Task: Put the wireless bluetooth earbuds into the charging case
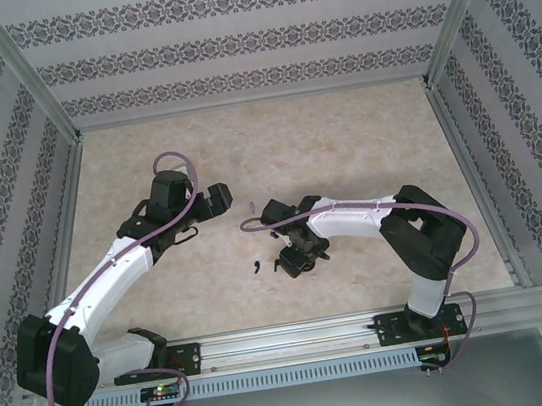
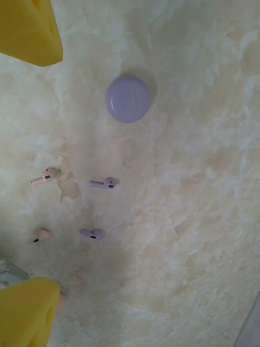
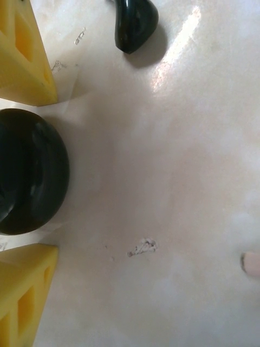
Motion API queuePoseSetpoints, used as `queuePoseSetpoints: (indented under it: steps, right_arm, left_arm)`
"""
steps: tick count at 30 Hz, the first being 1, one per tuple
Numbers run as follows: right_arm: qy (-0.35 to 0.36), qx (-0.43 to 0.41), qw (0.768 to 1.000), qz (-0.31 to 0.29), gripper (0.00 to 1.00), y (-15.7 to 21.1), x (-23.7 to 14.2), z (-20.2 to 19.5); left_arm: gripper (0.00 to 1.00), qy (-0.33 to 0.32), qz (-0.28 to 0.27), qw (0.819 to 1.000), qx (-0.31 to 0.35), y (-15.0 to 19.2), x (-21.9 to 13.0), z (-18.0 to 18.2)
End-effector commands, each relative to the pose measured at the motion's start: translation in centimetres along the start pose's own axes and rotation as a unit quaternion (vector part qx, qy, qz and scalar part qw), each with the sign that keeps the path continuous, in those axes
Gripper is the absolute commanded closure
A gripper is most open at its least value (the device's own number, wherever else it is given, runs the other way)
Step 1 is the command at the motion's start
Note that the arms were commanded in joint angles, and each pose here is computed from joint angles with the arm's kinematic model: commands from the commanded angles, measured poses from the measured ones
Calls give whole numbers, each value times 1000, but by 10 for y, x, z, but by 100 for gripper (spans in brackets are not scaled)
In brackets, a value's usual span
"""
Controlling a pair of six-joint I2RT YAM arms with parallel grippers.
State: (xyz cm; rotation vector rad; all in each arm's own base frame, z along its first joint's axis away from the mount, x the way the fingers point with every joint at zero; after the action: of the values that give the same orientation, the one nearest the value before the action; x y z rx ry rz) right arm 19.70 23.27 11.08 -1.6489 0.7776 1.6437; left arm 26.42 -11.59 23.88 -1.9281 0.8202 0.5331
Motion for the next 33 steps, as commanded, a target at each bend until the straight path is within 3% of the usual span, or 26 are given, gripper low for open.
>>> queuePoseSetpoints:
  steps: [1, 12, 21, 26, 33]
  right_arm:
    - [8, -2, 999, 31, 35, 11, 10, -3]
    - [-1, 17, 1000, 21, 51, 19, -1, -1]
    - [-39, 107, 990, -85, 52, 14, -61, -2]
    - [-84, 189, 965, -159, 53, -6, -93, -16]
    - [-151, 317, 903, -247, 54, -35, -114, -54]
  left_arm:
    - [0, 5, -10, 1000, 11, -5, -3, -9]
    - [1, 10, -13, 1000, 11, -4, -7, -9]
    - [1, 32, -29, 999, 30, -3, -18, -10]
    - [1, 58, -55, 996, 40, 0, -18, -9]
    - [0, 50, -36, 998, 18, -1, -18, -12]
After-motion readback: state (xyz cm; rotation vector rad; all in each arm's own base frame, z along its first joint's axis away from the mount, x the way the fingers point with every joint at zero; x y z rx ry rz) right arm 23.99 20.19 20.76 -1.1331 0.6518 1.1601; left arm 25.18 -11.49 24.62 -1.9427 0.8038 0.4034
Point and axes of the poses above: each hand's point on the last joint's axis, 136 mm out from that joint toward the fingers, its own x axis out along the fingers, its own z axis along the line the jaws close on, y = z × x, the point moved 10 cm from there along -x, back along the fingers, and after that the axes turned 2 degrees about -x, right-handed, at the moved point
